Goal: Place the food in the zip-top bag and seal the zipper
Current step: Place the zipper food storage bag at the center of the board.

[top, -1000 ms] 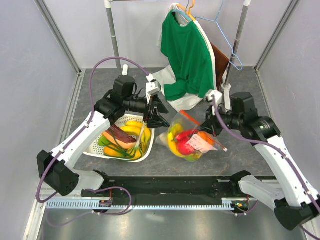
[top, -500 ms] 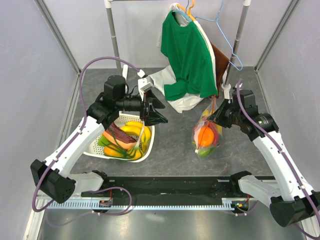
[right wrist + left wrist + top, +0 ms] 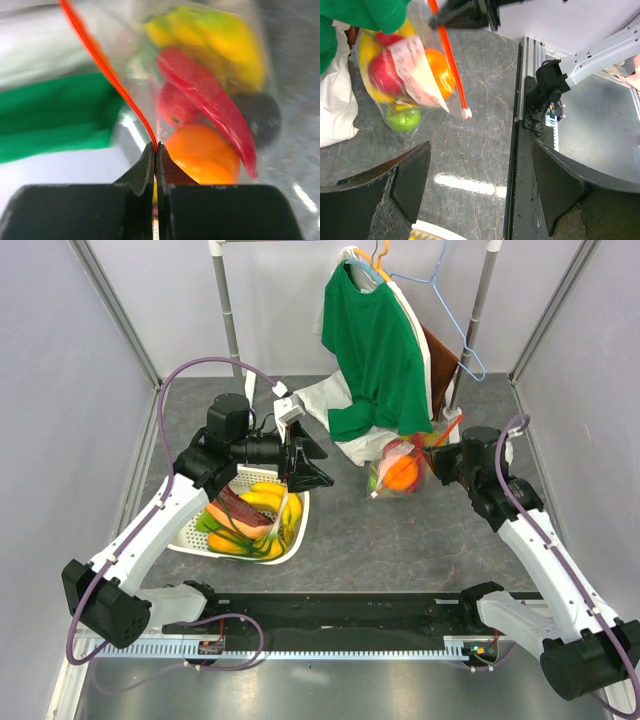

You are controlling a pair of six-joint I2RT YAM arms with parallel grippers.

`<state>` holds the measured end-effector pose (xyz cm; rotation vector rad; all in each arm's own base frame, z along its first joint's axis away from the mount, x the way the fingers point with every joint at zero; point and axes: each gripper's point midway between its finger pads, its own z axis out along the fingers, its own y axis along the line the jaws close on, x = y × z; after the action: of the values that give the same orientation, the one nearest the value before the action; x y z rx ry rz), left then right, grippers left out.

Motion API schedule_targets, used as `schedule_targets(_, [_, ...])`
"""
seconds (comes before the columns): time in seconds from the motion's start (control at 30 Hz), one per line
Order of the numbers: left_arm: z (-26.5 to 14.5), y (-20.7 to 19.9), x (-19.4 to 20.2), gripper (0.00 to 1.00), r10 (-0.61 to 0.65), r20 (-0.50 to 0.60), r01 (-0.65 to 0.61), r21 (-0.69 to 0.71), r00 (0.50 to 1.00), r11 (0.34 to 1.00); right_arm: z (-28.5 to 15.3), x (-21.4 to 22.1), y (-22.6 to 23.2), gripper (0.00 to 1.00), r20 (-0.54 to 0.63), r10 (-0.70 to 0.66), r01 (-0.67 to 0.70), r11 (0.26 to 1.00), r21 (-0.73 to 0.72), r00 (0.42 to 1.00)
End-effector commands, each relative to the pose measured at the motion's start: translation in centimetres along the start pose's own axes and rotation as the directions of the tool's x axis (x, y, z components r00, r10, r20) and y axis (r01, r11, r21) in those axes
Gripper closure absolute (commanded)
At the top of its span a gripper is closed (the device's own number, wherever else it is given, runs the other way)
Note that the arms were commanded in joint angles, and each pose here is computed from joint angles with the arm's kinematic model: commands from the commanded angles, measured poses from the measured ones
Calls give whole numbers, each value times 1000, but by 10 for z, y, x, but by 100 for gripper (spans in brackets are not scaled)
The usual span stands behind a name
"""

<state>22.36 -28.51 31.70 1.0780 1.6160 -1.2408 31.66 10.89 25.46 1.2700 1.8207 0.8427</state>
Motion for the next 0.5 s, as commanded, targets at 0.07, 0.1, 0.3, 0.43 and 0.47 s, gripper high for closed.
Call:
schedule_targets(0.07, [-4,-2,-3,12,-3,19,3,-2,1000,1000,-9,-9,-91,98,101,28,-52,969,242,994])
schedule_targets(0.1, [-4,-2,-2,12,-13,15,13,1,1000,1000,-15,-11,-110,90,109,-1,-33,952,305,994])
schedule_targets(0.3, [-4,-2,1,12,-30,11,30,1,999,1000,-40,-24,-133,46,132,-121,64,925,375,984])
schedule_targets(0.43, [-3,-2,10,12,-74,-4,74,1,997,997,-53,-30,-137,13,101,-231,172,899,402,968])
schedule_targets(0.47, [-3,-2,11,12,-77,-4,77,0,997,997,-55,-31,-136,11,87,-255,200,893,402,963])
